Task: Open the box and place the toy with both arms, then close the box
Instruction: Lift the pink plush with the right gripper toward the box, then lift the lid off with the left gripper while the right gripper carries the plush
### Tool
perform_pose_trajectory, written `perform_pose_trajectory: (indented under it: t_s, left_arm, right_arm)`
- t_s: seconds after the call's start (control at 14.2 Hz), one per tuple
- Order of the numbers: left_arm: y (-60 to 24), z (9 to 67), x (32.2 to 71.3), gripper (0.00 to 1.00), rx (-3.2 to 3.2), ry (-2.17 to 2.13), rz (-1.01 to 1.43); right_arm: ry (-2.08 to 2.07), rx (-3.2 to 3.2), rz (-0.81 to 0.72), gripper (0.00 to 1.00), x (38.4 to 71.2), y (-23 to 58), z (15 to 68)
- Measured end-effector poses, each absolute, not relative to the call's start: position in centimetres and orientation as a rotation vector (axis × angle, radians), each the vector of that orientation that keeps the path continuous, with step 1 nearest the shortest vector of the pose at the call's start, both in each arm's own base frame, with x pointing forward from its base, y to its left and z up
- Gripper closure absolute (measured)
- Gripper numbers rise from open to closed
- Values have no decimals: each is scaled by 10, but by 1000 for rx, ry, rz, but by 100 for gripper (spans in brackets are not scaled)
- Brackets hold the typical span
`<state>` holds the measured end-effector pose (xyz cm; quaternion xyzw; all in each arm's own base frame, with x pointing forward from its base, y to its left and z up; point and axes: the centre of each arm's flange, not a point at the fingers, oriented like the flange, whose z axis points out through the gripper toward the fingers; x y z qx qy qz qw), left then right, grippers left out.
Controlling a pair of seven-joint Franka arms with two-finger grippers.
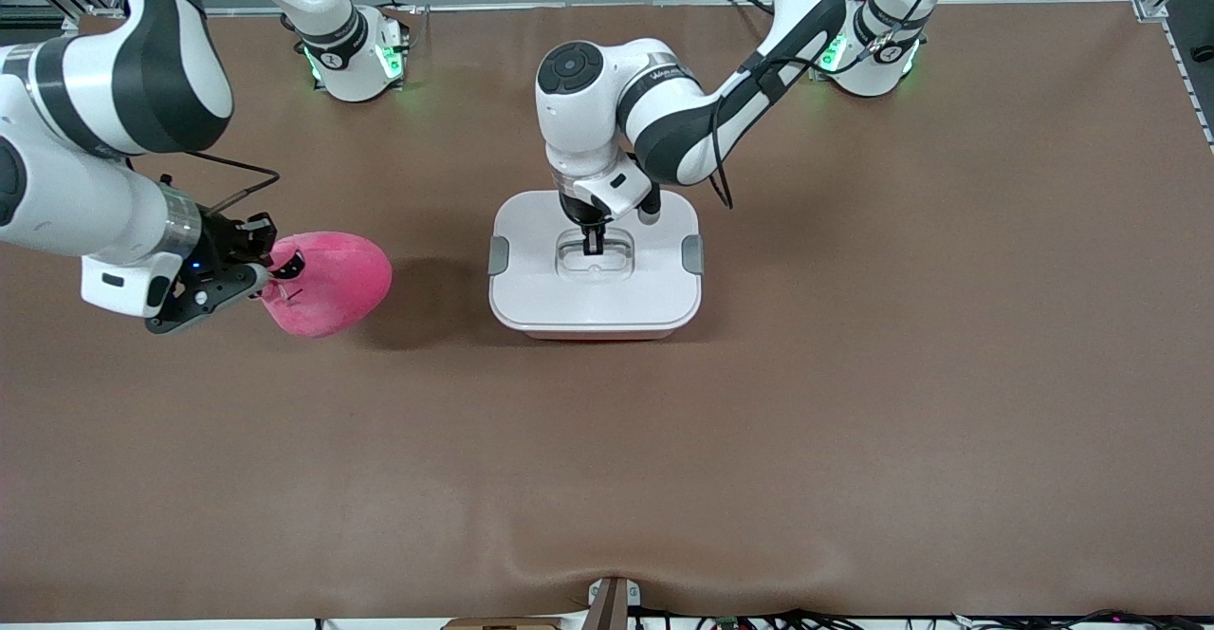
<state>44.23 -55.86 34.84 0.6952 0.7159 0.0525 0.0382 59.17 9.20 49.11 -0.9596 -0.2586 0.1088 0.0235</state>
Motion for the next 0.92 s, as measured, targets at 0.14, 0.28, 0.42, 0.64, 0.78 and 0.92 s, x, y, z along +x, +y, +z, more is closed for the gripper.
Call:
perform_pose_trajectory:
  t_s: [0.14,0.28,0.42,0.64,0.78,0.92]
  left_arm:
    - [-559,349,443,93,2131,2196,161]
    - [-559,349,443,93,2131,2194,161]
    - [-560,351,442,93,2132,2189,160]
    - [-561,360,442,93,2121,2179,161]
    - [-564,373,441,93,2107,2162,157]
    - [-566,388,440,93,2091,2143,157]
  right_arm:
    - [-847,-2962,334,98,589,108,492]
    - [-926,-2961,337,98,586,126,493]
    - [-1009,-2969,344,98,581,146,493]
    - [-1095,-2952,347,98,576,166,493]
    - [-1157,-2934,355,98,576,165,492]
    - [-1244,-2880,409,98,574,156,490]
